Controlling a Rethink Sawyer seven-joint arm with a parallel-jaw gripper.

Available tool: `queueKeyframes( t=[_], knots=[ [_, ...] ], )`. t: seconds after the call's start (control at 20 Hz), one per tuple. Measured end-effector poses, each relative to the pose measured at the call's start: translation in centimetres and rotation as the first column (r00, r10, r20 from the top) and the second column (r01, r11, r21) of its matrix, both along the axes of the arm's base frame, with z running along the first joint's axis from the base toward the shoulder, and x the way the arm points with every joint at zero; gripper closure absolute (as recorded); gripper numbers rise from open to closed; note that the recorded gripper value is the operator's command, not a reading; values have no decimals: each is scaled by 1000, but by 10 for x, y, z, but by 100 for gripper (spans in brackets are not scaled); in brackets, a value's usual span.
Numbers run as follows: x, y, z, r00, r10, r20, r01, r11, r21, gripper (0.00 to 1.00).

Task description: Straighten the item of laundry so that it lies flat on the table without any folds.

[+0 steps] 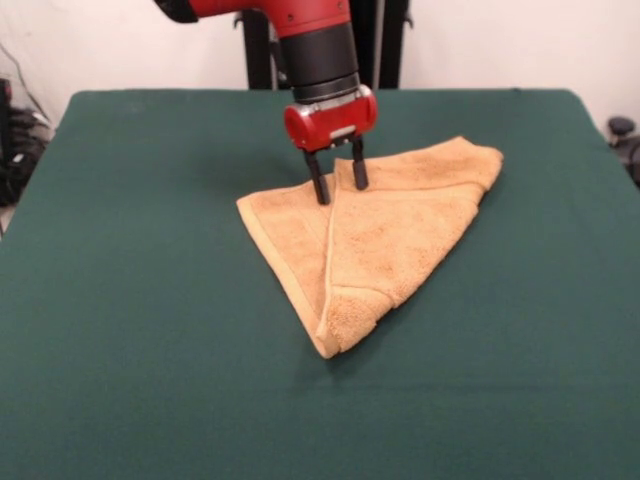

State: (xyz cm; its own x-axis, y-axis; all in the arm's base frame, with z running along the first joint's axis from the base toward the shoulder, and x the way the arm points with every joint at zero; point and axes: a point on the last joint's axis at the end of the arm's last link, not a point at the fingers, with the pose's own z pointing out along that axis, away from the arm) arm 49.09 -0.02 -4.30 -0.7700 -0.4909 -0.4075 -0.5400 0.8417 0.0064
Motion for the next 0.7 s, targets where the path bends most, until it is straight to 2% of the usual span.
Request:
queueKeyframes(
  t=[0.7],
  knots=[
    [5, 18, -2, 1000, -26, 6, 26, 999, 24, 0]
  ],
)
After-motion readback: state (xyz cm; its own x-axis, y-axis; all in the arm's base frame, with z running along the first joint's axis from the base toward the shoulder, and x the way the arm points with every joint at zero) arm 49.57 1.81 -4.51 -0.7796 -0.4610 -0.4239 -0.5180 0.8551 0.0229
